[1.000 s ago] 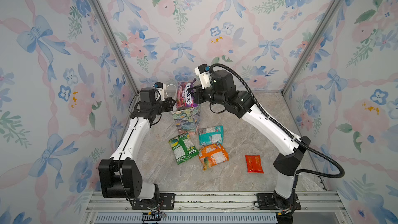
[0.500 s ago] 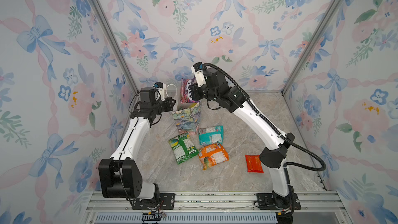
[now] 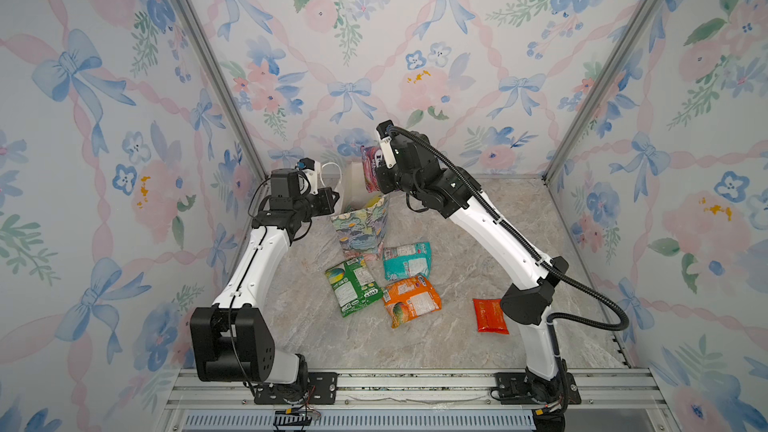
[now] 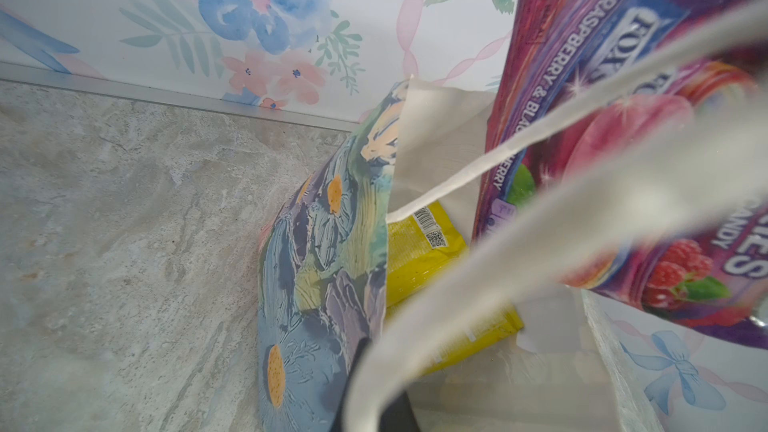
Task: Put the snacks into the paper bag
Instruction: 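Lower the purple packet down into the bag with the right gripper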
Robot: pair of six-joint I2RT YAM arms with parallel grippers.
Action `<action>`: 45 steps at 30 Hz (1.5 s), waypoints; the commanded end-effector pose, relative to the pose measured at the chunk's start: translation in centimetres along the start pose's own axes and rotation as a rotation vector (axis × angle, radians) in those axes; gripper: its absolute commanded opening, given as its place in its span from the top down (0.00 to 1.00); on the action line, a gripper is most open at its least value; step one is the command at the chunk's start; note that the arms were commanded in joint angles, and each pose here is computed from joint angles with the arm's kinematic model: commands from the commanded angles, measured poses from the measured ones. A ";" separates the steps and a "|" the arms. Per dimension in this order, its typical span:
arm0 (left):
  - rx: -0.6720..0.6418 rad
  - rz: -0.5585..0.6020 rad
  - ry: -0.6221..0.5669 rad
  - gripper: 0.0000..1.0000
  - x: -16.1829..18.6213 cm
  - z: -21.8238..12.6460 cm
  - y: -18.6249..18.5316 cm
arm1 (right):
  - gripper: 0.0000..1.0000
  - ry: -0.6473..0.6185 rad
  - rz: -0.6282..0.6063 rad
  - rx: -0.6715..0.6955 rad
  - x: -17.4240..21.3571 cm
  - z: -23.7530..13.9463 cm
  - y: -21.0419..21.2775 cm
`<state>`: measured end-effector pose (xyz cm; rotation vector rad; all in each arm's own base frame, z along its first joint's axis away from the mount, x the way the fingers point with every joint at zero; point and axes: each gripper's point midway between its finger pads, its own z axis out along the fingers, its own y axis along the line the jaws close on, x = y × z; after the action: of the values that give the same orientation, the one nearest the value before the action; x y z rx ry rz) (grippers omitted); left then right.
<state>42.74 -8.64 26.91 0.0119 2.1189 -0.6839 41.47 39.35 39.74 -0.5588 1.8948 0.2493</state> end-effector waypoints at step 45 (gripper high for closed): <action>0.018 0.026 -0.019 1.00 -0.6 -0.5 -0.4 | 1.00 0.033 -0.128 0.106 1.0 1.6 0.3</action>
<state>42.73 -8.64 26.90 0.0116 2.1193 -0.6835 41.51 41.87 35.57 -0.7060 1.9301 0.1168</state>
